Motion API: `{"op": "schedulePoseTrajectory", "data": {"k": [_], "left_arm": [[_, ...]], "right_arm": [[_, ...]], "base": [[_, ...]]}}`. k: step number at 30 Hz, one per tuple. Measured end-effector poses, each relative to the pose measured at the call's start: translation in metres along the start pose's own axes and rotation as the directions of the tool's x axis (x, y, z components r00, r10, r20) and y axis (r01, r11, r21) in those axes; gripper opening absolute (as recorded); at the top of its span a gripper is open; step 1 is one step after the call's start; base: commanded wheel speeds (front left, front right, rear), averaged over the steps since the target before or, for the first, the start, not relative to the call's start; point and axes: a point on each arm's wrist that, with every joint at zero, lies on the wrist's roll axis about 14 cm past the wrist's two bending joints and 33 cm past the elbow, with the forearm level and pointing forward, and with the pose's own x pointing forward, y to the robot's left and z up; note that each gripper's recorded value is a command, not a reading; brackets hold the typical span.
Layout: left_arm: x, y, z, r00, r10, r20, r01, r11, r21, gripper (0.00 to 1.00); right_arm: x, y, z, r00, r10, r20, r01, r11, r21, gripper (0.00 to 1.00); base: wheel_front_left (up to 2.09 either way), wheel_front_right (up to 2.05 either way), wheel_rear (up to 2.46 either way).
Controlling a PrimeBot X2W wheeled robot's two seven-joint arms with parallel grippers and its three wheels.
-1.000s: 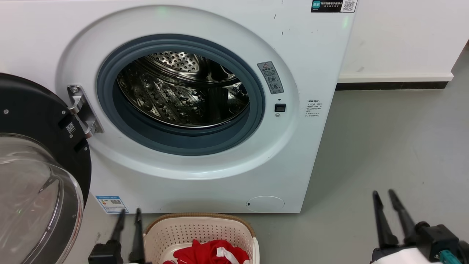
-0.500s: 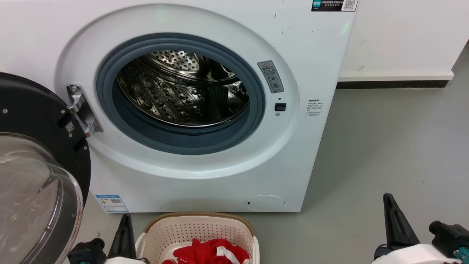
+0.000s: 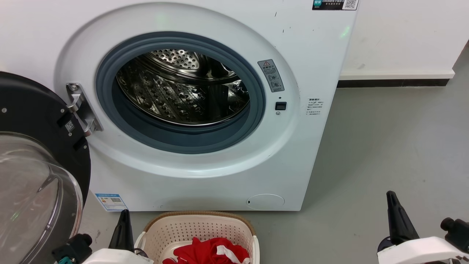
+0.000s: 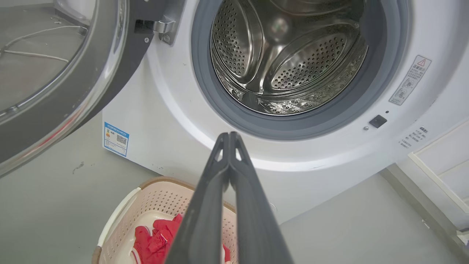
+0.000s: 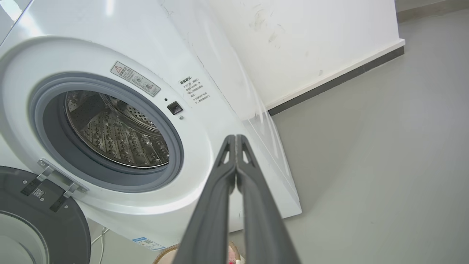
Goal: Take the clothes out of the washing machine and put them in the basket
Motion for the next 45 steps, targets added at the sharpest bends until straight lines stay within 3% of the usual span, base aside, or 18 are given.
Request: {"op": "schedulePoseTrajectory", "data": {"k": [19, 28, 45], "left_arm": [[0.011, -0.002, 0.001, 1.000, -0.008, -0.030, -0.001, 0.958, -0.286, 0.00], [0.014, -0.003, 0.003, 0.999, -0.014, -0.035, -0.001, 0.923, -0.385, 0.00], [0.021, -0.007, 0.007, 0.998, -0.042, -0.038, 0.013, 0.822, -0.570, 0.00]], "right_arm": [[0.011, -0.003, 0.001, 1.000, -0.023, -0.016, 0.027, 0.962, 0.273, 0.00], [0.014, -0.004, 0.001, 0.999, -0.029, -0.026, 0.036, 0.927, 0.373, 0.00], [0.023, -0.002, 0.003, 0.999, -0.022, -0.034, 0.037, 0.832, 0.554, 0.00]], "base": [[0.00, 0.00, 0.00], [0.00, 0.00, 0.00], [0.00, 0.00, 0.00]]}}
